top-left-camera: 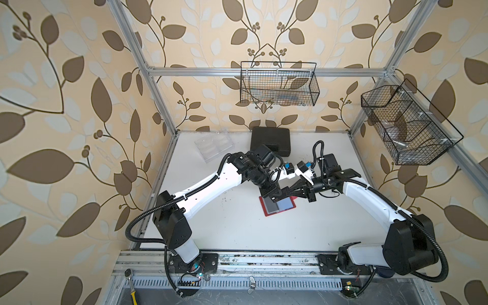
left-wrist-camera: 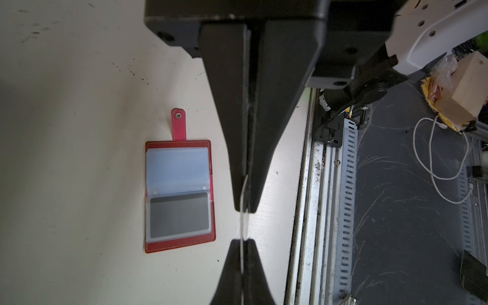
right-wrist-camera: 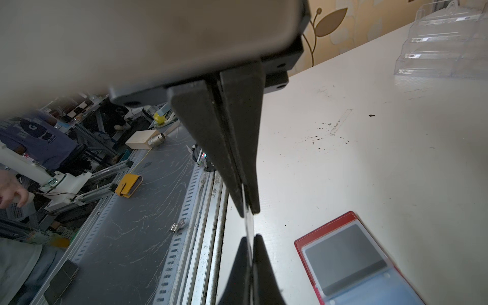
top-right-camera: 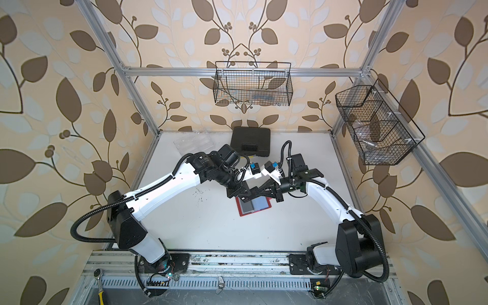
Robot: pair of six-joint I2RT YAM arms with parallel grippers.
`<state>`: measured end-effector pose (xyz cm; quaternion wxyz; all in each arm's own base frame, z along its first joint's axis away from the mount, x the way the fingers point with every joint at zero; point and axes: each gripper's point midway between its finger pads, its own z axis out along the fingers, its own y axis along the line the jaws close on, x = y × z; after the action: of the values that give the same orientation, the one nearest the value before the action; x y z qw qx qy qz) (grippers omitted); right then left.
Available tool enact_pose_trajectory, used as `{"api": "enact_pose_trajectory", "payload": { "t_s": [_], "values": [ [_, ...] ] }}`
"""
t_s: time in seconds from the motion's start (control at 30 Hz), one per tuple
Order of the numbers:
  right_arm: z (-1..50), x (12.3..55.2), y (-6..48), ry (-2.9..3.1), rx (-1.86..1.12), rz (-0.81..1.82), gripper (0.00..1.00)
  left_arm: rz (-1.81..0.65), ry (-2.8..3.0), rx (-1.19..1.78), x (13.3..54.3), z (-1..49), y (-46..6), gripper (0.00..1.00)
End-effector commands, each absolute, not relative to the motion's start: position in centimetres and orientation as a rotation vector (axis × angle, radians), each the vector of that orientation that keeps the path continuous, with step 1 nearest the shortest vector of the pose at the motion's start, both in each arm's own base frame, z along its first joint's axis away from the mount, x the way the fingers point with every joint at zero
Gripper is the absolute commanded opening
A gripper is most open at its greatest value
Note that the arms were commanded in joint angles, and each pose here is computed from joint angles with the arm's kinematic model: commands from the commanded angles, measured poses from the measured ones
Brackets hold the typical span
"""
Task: Take the credit cards out of the card holder
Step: Pass the credit card.
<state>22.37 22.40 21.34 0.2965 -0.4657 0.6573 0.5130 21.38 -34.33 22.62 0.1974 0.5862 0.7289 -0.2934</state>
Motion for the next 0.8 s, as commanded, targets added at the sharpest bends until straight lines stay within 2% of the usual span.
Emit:
{"api": "enact_pose_trajectory", "payload": {
  "t_s": [0.0,0.03,0.07,0.17,0.23,0.43,0.5,0.53,0.57,0.63,0.73,0.77],
  "values": [
    [22.1,21.5,22.9,1.703,-1.284,1.397,0.00,-0.838,1.945,1.659,20.5,24.6,-34.3,0.00],
    [22.0,21.4,23.0,1.705,-1.287,1.397,0.00,-0.839,1.945,1.658,20.4,24.5,-34.3,0.00],
    [22.0,21.4,23.0,1.708,-1.288,1.396,0.00,-0.838,1.946,1.656,20.4,24.5,-34.3,0.04],
    [22.1,21.5,22.9,1.708,-1.284,1.389,0.00,-0.833,1.954,1.653,20.3,24.4,-34.1,0.22],
    [22.2,21.6,22.8,1.708,-1.285,1.376,0.00,-0.819,1.961,1.647,20.4,24.3,-33.9,0.40],
    [22.1,22.1,22.4,1.724,-1.276,1.329,0.00,-0.732,1.953,1.529,21.9,25.1,-33.2,0.54],
    [22.0,22.3,22.3,1.737,-1.270,1.305,0.00,-0.707,1.950,1.413,23.4,26.2,-32.6,0.59],
    [21.9,22.5,22.2,1.747,-1.265,1.281,0.00,-0.706,1.950,1.329,24.4,27.0,-32.1,0.66],
    [21.9,22.7,22.1,1.749,-1.259,1.258,0.00,-0.702,1.944,1.212,25.5,28.4,-31.2,0.78],
    [22.0,23.5,21.9,1.762,-1.219,1.199,0.00,-0.655,1.966,0.988,28.3,30.1,-29.1,0.90],
    [22.9,24.8,21.5,1.747,-1.136,1.107,0.00,-0.540,2.050,0.581,33.1,31.6,-23.7,0.99],
    [23.3,25.5,21.3,1.744,-1.088,1.068,0.00,-0.501,2.095,0.430,34.6,31.6,-21.2,0.99]
  ]
}}
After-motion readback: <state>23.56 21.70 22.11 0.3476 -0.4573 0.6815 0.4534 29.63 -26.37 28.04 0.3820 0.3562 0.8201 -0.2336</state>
